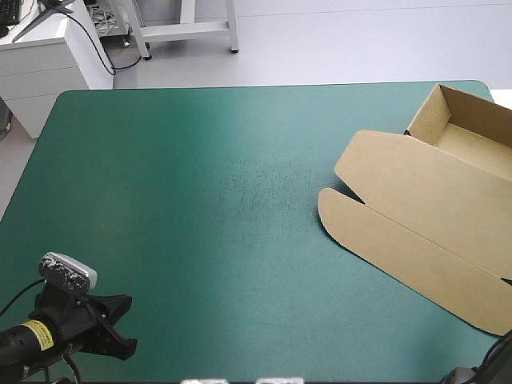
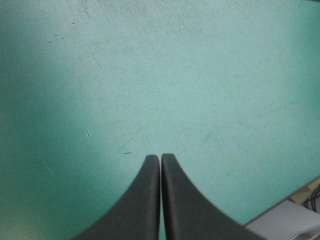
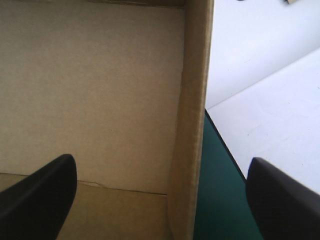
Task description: Fold the box
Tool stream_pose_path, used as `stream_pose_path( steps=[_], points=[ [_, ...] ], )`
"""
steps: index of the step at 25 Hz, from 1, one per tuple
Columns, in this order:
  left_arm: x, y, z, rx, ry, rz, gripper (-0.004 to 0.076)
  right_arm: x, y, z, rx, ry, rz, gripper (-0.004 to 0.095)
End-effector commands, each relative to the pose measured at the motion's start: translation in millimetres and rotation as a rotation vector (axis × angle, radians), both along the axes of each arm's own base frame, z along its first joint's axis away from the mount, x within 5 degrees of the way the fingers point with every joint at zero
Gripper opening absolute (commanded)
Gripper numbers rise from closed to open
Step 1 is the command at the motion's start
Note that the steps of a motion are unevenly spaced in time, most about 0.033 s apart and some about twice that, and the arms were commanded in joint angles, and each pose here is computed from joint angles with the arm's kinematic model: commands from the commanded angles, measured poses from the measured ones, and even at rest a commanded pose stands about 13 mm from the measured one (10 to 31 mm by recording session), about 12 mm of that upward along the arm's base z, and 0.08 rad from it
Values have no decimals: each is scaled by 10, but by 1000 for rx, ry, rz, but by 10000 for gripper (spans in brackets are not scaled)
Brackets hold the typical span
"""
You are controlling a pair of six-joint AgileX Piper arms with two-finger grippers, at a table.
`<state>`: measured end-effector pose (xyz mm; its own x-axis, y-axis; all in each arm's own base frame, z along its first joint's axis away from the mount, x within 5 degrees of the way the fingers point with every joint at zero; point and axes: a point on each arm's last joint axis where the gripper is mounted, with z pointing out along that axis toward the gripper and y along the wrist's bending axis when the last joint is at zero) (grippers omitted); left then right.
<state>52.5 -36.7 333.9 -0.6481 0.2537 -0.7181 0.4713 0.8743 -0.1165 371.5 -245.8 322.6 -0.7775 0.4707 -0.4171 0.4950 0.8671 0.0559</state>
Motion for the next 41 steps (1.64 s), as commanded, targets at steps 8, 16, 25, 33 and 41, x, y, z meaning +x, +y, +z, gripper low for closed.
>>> stream_pose_path(
  steps=[8, 16, 25, 33, 41],
  points=[
    [44, -28, 117, -52, -75, 3, -8, -634, 791, 1194, -26, -297, 112, 665],
    [77, -43, 165, -56, -151, -20, -8, -886, 1646, 1358, -19, -327, 331, 2],
    [138, -58, 265, -125, -258, 11, -8, -1333, 2493, 1097, -48, -388, 600, 0],
    [195, -79, 29, -117, -262, 12, -8, -2110, 2683, 729, -156, -627, 715, 0],
    [26, 13, -293, -179, -370, 31, -8, -2632, 2632, 192, -200, -690, 695, 0]
  ],
)
